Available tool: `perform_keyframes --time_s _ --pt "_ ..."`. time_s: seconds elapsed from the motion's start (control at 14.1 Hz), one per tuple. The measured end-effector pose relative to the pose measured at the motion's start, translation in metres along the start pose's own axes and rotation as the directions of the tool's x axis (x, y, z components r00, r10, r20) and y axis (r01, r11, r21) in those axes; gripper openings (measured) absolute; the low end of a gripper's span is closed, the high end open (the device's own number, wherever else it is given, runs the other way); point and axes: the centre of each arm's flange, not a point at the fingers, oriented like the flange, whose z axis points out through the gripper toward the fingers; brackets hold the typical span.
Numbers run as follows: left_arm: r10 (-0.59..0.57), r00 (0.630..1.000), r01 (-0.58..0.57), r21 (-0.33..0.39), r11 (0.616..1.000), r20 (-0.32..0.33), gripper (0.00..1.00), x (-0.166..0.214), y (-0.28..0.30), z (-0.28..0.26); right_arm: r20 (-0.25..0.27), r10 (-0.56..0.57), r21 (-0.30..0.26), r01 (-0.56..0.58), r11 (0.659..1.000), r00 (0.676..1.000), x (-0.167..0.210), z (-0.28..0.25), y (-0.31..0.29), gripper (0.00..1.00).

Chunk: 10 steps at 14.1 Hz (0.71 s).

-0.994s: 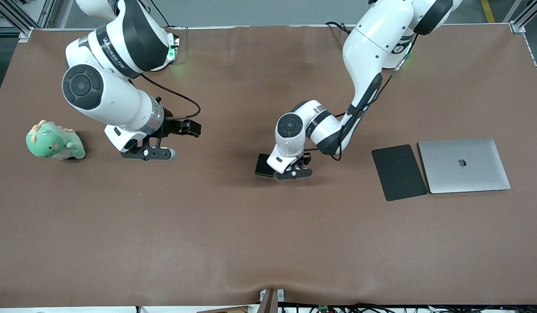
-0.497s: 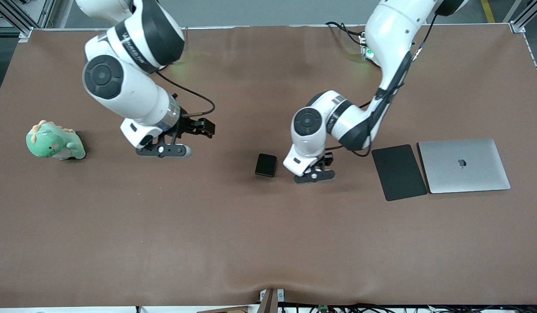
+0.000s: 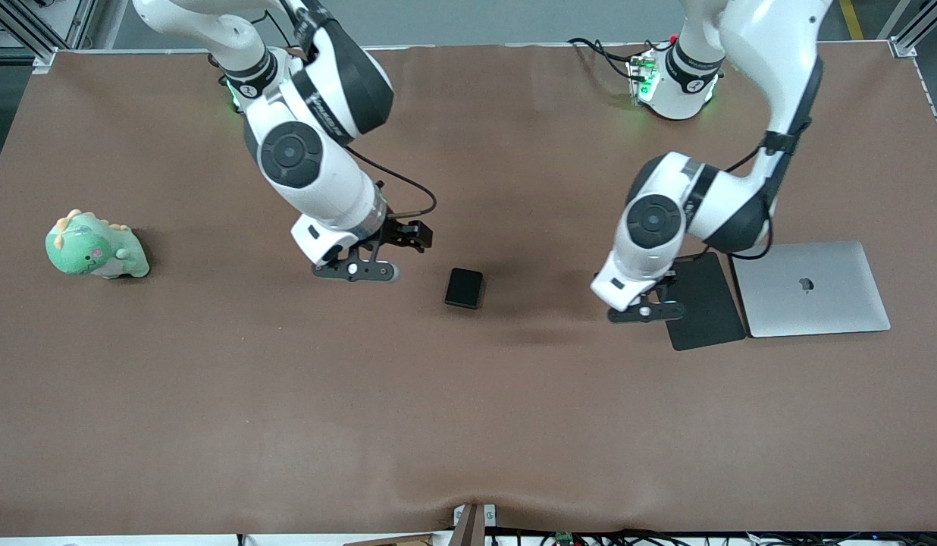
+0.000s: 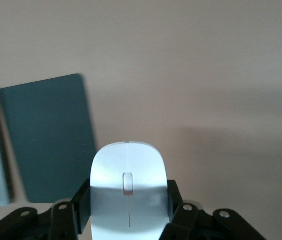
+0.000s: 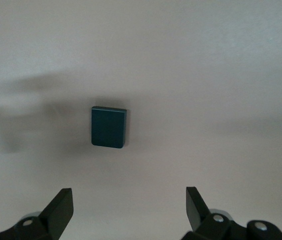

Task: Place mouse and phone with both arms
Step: 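Carry the mouse to the pad while the right gripper reaches the phone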

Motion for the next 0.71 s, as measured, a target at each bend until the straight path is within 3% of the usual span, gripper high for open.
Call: perform_keyframes --time_s 0.21,0.43,0.71 --pt "0.002 1.000 -0.002 0.022 1.000 0.004 0.62 0.007 -0.059 0.019 -0.008 0.021 -0.001 -0.021 1.000 1.000 -0.006 0.038 -0.023 1.00" --pt "0.003 1.000 -0.003 -0.005 1.000 -0.007 0.62 0.010 -0.101 0.046 -0.010 0.038 -0.010 -0.038 0.999 0.999 -0.021 0.083 -0.049 1.00" --pt "-0.018 0.999 0.015 -0.059 0.998 -0.044 0.62 0.001 -0.127 0.086 -0.037 0.048 -0.001 -0.048 0.999 0.998 -0.012 0.134 -0.055 1.00"
